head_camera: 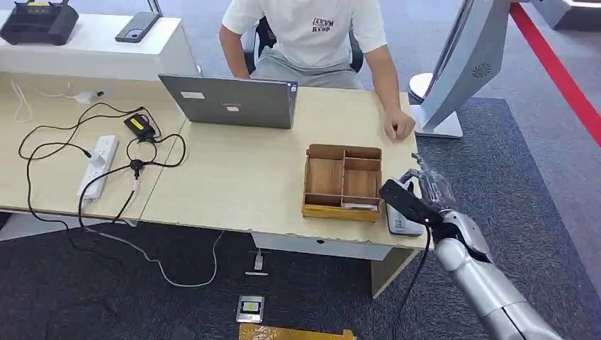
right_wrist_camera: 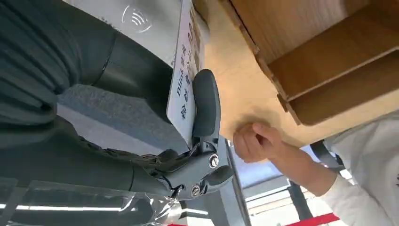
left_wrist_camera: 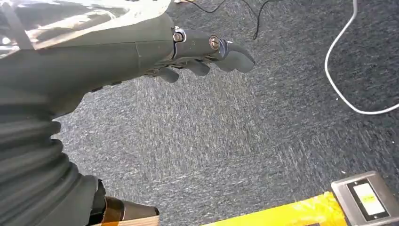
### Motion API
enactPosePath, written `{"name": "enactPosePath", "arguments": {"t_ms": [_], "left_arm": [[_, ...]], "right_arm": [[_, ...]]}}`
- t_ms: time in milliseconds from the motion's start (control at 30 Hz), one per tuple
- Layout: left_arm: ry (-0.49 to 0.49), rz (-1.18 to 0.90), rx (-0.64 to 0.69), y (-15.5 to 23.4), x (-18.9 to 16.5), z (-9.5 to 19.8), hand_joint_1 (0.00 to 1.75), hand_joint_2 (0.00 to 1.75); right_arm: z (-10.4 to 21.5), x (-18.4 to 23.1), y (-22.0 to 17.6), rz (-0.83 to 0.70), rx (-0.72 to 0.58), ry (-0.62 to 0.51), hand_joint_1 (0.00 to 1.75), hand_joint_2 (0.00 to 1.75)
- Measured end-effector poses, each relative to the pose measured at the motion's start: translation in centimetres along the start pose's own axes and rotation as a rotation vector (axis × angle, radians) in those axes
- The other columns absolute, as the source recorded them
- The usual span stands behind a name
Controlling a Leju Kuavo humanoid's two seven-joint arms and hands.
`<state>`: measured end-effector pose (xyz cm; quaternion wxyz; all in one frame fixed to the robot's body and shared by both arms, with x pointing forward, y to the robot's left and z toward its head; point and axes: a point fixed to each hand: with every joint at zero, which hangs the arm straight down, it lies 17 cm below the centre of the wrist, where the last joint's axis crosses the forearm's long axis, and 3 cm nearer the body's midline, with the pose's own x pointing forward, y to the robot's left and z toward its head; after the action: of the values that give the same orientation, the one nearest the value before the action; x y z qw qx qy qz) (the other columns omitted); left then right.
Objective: Pass the card to the sensor for recognition and then transmit it.
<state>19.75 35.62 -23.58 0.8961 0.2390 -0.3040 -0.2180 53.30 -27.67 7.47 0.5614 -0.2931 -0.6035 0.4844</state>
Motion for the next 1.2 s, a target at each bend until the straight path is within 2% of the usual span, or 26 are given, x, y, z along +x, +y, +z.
{"name": "enactPosePath", "arguments": {"t_ms": [633, 1200], "left_arm": [[0.013, 0.004, 0.000, 0.1, -0.3, 0.0, 0.00, 1.75], [0.025, 0.013, 0.005, 0.3, -0.5, -0.1, 0.00, 1.75]], "right_arm": [[1.0, 0.3, 3.4, -0.022, 0.063, 0.008, 1.75, 1.75], [1.6, -5.5, 1.7, -0.076, 0.016, 0.130, 1.75, 1.75]]}}
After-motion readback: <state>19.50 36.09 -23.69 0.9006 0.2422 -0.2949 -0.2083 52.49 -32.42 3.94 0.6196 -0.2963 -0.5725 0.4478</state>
